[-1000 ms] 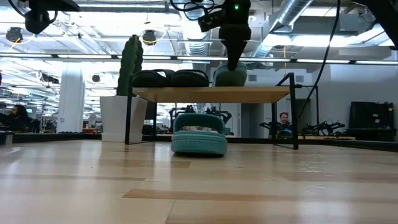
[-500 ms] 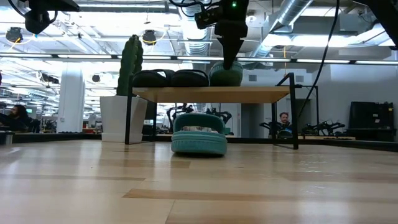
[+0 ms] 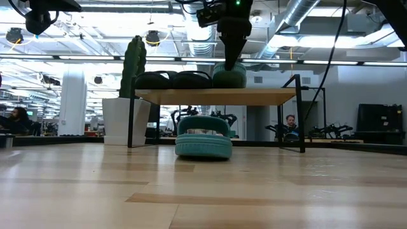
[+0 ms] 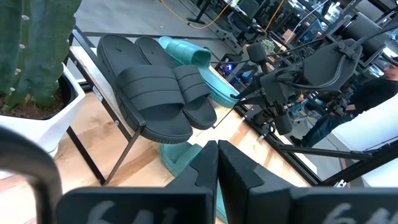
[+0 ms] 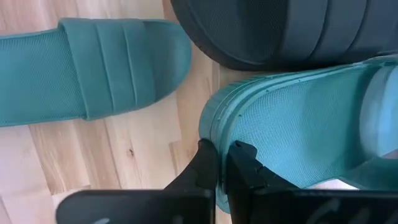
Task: Pick and place slides into the shelf
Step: Put the right blue slides on the shelf, then put the blue slides on the shelf
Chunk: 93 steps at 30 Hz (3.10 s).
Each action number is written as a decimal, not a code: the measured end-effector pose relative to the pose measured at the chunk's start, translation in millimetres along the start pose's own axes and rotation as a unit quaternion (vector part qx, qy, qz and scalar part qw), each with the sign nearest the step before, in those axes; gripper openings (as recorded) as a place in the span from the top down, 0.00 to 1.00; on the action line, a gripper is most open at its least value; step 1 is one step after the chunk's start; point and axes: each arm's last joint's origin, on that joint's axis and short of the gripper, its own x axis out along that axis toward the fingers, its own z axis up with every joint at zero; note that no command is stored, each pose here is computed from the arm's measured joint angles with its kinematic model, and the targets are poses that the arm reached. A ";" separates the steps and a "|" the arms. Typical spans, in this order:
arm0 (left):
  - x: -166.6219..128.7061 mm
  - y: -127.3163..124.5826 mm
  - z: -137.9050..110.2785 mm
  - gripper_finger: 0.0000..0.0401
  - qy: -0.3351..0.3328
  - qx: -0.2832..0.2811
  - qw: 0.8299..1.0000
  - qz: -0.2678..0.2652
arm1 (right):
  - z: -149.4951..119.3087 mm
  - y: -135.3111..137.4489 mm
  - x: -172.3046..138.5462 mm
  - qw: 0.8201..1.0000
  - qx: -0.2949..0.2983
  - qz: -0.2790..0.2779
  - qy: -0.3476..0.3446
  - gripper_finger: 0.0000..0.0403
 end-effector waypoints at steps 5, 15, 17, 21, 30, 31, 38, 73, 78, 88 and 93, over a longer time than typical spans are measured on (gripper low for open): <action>0.0 0.0 0.0 1.00 0.000 0.000 1.000 0.000 | 0.1 -0.5 0.3 1.000 0.000 0.005 -0.001 1.00; -0.1 0.0 0.0 1.00 0.000 0.000 1.000 0.000 | 0.2 -0.4 0.3 1.000 0.000 0.007 -0.001 0.94; 0.0 0.0 0.0 1.00 0.000 0.000 1.000 0.000 | 0.2 -0.1 0.3 1.000 0.000 0.011 -0.001 0.93; 0.0 0.0 0.0 1.00 0.000 0.000 1.000 0.000 | 0.2 1.1 0.3 0.999 0.000 0.032 -0.001 0.93; 0.0 0.0 0.0 1.00 0.000 0.000 1.000 0.000 | -0.3 1.6 0.2 0.999 -0.001 0.038 0.000 0.85; 0.0 0.0 0.0 1.00 0.000 0.000 1.000 0.000 | -0.1 1.4 0.2 0.999 -0.001 0.038 0.000 0.84; 0.0 0.0 0.0 1.00 0.000 0.000 1.000 0.000 | 2.4 1.8 0.0 0.999 0.004 0.047 -0.013 0.77; 0.0 0.1 -0.1 1.00 0.000 0.000 1.000 0.000 | -8.8 147.9 20.1 0.983 -0.101 0.128 -0.083 0.65; -0.1 0.0 0.1 1.00 0.000 0.000 1.000 0.000 | -19.7 156.0 45.9 0.985 -0.097 0.127 -0.060 0.66; -0.1 0.0 0.1 1.00 0.000 0.000 1.000 0.000 | -20.1 168.7 56.8 0.972 -0.101 0.195 -0.087 0.66; -0.1 0.0 0.1 1.00 0.000 0.000 1.000 0.000 | -15.2 173.8 53.3 0.964 -0.102 0.214 -0.119 0.66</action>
